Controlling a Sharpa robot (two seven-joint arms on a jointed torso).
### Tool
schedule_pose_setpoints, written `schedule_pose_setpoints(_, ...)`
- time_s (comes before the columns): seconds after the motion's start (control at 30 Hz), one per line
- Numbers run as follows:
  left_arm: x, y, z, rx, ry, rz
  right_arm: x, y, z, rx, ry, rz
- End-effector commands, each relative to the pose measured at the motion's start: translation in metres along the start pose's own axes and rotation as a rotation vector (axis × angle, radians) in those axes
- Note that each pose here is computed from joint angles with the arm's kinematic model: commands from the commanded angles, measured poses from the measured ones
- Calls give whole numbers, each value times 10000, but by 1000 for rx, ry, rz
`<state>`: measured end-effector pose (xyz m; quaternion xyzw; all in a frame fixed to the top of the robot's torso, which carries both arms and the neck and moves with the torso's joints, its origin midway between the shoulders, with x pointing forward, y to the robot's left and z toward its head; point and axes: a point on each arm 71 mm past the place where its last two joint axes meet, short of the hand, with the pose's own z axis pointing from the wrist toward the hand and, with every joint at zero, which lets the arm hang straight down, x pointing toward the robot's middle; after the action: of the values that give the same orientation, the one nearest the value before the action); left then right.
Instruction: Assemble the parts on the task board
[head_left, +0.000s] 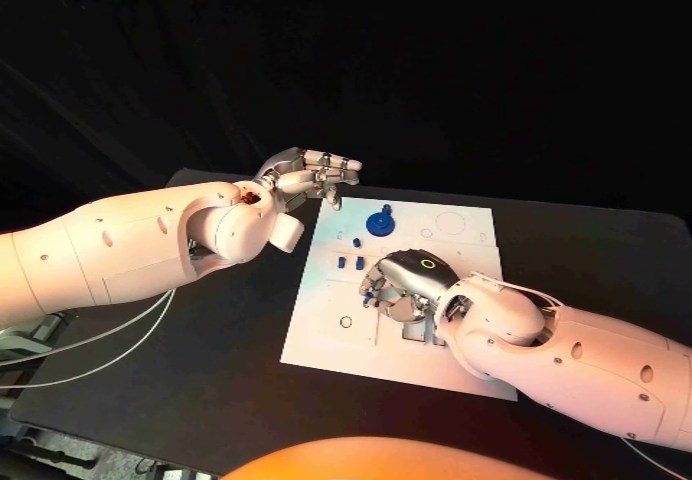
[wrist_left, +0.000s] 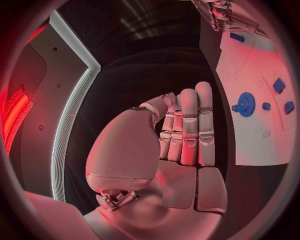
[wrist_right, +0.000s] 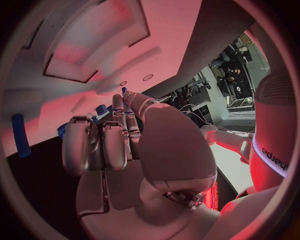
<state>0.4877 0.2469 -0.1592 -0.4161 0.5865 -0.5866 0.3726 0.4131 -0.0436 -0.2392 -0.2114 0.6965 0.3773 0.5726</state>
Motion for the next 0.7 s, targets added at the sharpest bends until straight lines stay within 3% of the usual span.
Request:
schedule_pose_setpoints(0.03, 27, -17, 1, 14, 23, -11, 32, -2, 6, -2, 21, -20)
schedule_pose_setpoints(0.7, 28, -17, -2, 13, 25, -11, 100, -50, 42, 28, 62, -43)
